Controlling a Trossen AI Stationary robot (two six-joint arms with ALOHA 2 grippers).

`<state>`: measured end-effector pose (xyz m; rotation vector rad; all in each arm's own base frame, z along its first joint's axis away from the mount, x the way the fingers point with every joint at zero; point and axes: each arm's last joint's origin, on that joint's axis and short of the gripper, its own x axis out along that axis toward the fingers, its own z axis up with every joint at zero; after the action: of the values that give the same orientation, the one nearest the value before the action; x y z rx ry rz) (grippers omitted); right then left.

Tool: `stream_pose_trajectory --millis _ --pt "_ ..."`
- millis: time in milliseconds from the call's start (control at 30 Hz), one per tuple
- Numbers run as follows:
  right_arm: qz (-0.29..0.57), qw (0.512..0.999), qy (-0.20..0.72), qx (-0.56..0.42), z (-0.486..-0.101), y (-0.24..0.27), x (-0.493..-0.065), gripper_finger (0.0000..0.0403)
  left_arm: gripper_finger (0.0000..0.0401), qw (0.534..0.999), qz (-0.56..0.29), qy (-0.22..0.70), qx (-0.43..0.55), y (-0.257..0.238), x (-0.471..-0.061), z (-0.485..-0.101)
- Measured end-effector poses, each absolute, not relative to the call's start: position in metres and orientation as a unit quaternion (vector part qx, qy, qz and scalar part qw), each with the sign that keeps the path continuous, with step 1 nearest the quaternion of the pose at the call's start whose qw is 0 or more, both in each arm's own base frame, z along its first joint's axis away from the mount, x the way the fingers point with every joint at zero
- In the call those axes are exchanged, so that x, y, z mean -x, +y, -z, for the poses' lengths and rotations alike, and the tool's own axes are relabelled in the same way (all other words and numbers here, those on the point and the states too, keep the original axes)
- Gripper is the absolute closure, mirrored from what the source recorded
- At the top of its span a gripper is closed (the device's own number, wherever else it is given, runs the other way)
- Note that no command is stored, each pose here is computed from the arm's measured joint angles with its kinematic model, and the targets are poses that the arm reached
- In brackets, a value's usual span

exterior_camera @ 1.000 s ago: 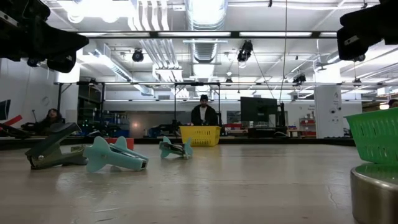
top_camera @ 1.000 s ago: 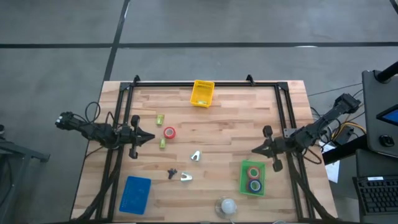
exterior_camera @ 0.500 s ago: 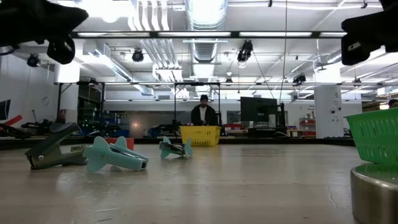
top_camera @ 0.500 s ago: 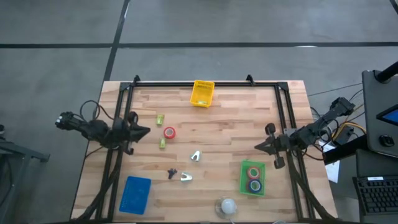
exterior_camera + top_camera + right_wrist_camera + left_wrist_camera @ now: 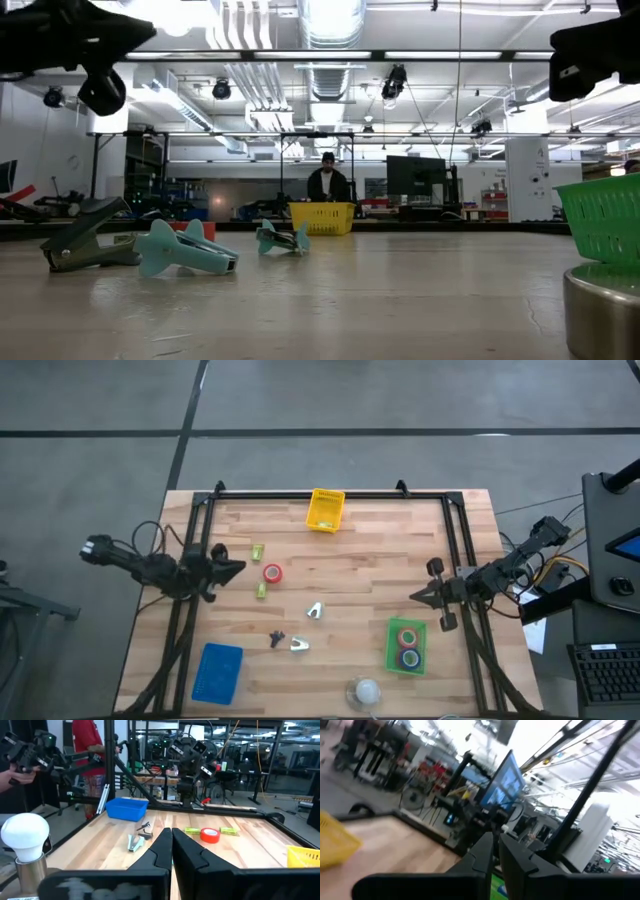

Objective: Pick and place Stapler, Stapler remover, tape
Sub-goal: Put the top blue staple remover into the blue bin

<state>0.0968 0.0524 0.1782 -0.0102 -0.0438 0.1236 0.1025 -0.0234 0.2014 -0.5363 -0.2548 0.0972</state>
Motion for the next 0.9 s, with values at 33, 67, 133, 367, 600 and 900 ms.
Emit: stream_pose_trajectory --millis 33,67,133,367,600,900 --pt "-0.062 0.998 -0.022 0.004 -0.178 0.052 -0.097 0.0394 0.0357 0.954 -0.051 -0.117 0.271 -0.024 -0.105 -0.201" --pt "-0.062 0.998 -0.022 0.004 -0.178 0.052 -0.097 0.0394 0.0348 0.954 -0.053 -0.108 0.273 -0.025 -0.107 -0.199" --pt "-0.062 0.998 -0.022 0.004 -0.178 0.052 -0.097 0.0394 0.0329 0.955 -0.057 -0.09 0.275 -0.027 -0.112 -0.197" --pt "-0.062 0.998 -0.022 0.002 -0.178 0.052 -0.097 0.0394 0.0253 0.951 -0.1 -0.068 0.286 -0.031 -0.13 -0.209" --pt "-0.062 0.998 -0.022 0.001 -0.178 0.052 -0.097 0.0394 0.0229 0.956 -0.102 -0.042 0.273 -0.042 -0.158 -0.232" --pt "-0.062 0.998 -0.022 0.0 -0.178 0.052 -0.097 0.0394 0.0229 0.958 -0.051 0.003 0.281 -0.056 -0.189 -0.25"
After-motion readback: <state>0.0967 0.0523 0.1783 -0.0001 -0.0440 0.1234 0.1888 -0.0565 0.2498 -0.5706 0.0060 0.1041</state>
